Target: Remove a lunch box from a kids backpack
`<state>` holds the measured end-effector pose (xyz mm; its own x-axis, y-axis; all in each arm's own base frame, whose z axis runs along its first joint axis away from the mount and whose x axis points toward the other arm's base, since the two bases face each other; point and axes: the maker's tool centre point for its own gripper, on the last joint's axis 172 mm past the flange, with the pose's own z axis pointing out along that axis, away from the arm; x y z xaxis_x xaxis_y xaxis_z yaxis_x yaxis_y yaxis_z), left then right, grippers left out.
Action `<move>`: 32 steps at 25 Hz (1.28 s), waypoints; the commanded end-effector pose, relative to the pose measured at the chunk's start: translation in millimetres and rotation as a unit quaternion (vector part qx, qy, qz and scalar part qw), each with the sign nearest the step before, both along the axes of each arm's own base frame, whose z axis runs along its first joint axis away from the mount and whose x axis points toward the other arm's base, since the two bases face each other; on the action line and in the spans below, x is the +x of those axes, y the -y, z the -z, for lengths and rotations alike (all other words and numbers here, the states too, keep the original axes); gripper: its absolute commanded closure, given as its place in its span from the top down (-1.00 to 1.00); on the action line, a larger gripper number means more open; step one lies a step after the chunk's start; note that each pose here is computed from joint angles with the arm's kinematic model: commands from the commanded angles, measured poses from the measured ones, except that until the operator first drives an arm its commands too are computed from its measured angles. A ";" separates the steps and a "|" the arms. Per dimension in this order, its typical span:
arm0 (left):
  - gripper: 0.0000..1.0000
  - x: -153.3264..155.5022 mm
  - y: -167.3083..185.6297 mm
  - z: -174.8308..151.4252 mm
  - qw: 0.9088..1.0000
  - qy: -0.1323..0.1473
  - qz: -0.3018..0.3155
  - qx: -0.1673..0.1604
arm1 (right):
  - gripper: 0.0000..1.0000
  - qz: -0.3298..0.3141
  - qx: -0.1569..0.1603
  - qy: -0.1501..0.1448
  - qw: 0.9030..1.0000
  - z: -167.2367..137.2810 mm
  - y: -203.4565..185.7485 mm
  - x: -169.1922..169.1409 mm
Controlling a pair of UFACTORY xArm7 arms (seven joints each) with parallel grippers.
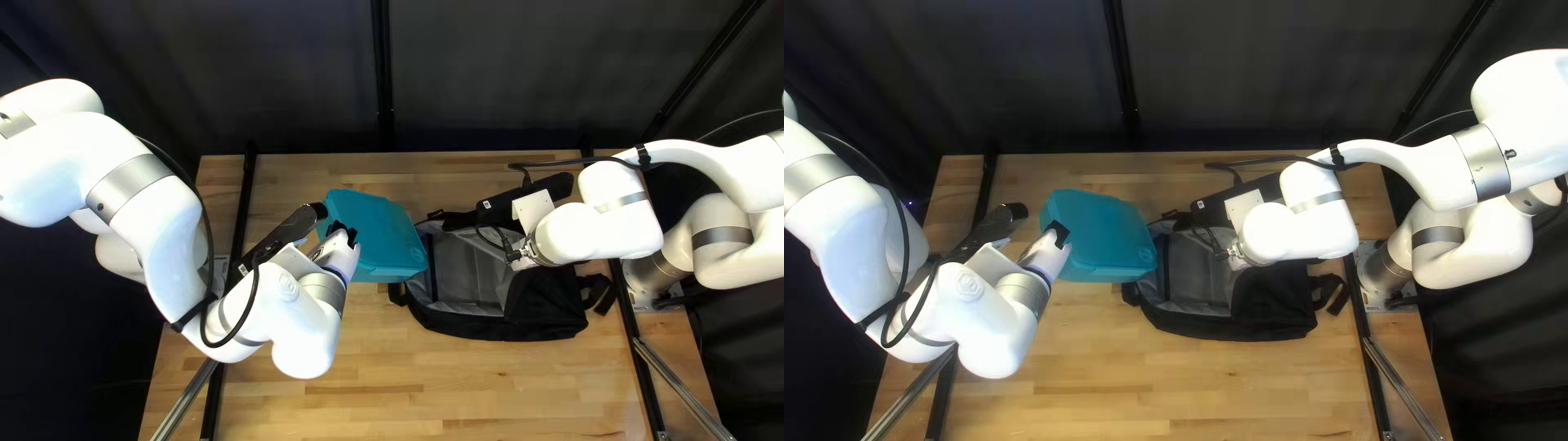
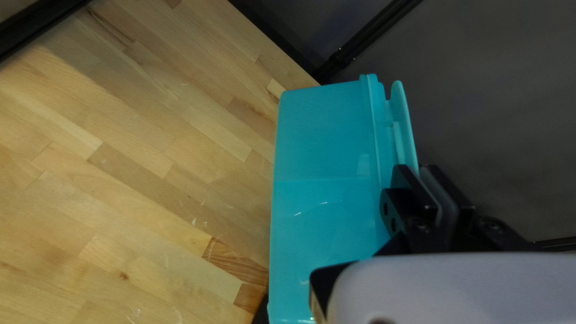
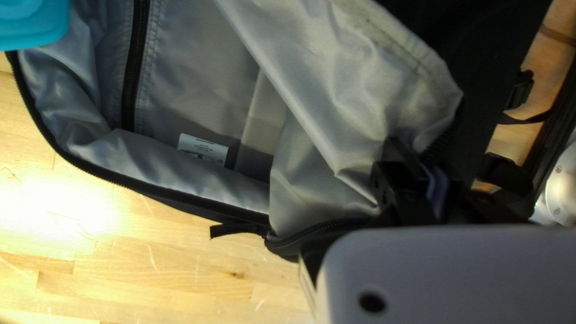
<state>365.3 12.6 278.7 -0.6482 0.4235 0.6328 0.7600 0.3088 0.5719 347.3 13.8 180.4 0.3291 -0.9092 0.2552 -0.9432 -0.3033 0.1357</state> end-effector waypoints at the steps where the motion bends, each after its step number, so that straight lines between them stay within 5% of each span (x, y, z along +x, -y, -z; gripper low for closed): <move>1: -1.00 -2.4 -1.4 7.2 1.000 0.004 -0.011 -0.012 | -1.00 0.000 0.000 0.000 1.000 0.0 0.0 0.0; 6: -1.00 -2.4 -1.4 7.2 1.000 0.004 -0.011 -0.012 | -1.00 0.000 0.000 0.000 1.000 0.0 0.0 0.0; 7: -1.00 4.1 -62.4 35.4 0.998 0.012 -0.049 -0.034 | -1.00 0.000 0.000 0.000 1.000 0.0 0.0 0.0; 17: -1.00 0.6 -129.6 0.6 0.989 0.044 -0.142 -0.008 | -1.00 0.000 0.000 0.000 1.000 0.0 0.0 0.0; 23: -1.00 8.0 -146.4 -21.5 0.983 0.050 -0.179 0.011 | -1.00 0.000 0.000 0.000 1.000 0.0 0.0 0.0; 32: -1.00 5.3 -155.1 -5.4 0.978 0.052 -0.201 0.023 | -1.00 0.000 0.000 0.000 1.000 0.0 0.0 0.0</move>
